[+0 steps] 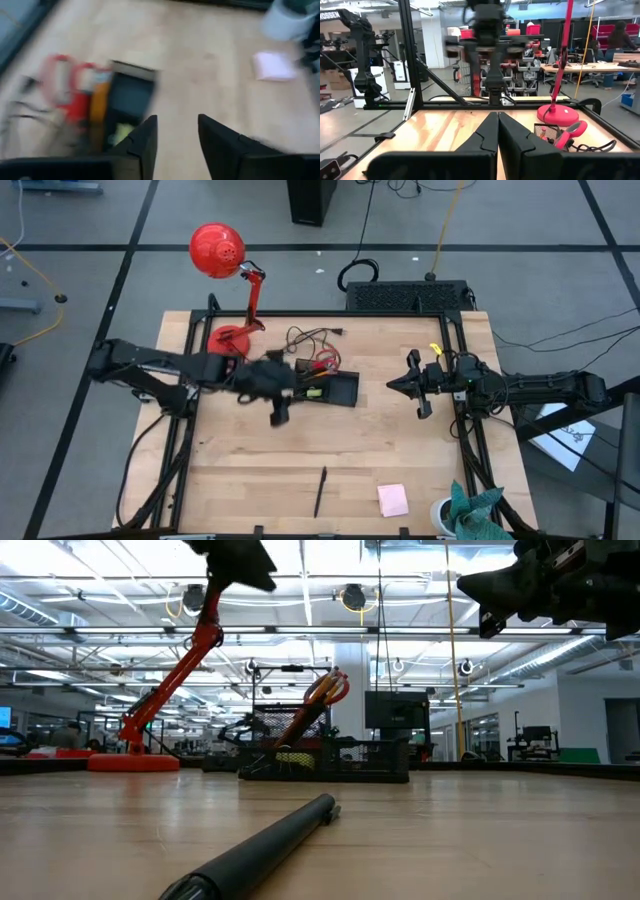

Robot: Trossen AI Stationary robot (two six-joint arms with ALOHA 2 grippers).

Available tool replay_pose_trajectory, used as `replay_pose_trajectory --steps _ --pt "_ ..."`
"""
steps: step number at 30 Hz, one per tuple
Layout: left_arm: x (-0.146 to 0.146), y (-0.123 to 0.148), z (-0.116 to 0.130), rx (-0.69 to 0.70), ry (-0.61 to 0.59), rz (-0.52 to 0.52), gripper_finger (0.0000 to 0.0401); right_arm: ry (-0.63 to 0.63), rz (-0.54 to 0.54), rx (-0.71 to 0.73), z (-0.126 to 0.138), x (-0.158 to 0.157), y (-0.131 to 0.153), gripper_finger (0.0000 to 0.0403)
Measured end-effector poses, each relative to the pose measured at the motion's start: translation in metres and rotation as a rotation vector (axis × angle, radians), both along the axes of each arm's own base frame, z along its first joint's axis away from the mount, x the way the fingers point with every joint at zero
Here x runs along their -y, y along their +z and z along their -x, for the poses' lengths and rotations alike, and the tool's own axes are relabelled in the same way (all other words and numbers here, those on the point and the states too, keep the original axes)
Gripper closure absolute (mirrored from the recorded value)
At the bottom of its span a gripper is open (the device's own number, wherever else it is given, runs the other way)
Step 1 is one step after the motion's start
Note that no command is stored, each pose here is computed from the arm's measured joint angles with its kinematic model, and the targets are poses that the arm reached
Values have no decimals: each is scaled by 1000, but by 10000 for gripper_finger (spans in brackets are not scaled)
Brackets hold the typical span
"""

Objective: Pick and place office supplies into organizer
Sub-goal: Put the black ballpen into the black desk organizer

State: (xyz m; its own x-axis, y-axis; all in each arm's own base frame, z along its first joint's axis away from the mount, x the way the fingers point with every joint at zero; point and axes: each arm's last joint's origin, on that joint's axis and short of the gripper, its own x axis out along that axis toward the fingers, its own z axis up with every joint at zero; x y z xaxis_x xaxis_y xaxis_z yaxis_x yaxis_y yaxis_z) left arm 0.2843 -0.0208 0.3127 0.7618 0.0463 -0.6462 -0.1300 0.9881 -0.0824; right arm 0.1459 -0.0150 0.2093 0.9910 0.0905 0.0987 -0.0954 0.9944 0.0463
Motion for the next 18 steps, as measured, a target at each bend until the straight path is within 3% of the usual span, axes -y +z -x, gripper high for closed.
replay_pose_trajectory --steps 4,9,13,18 --pt "38 -5 0 15 11 134 285 -1 20 2 0 0 0 403" --pt "86 -20 1 -9 67 221 314 -3 46 5 0 0 0 403" --pt "127 -44 -6 -42 50 306 336 -4 53 4 0 0 0 403" --pt "177 -78 -27 52 -53 381 363 -4 54 14 0 0 1 403"
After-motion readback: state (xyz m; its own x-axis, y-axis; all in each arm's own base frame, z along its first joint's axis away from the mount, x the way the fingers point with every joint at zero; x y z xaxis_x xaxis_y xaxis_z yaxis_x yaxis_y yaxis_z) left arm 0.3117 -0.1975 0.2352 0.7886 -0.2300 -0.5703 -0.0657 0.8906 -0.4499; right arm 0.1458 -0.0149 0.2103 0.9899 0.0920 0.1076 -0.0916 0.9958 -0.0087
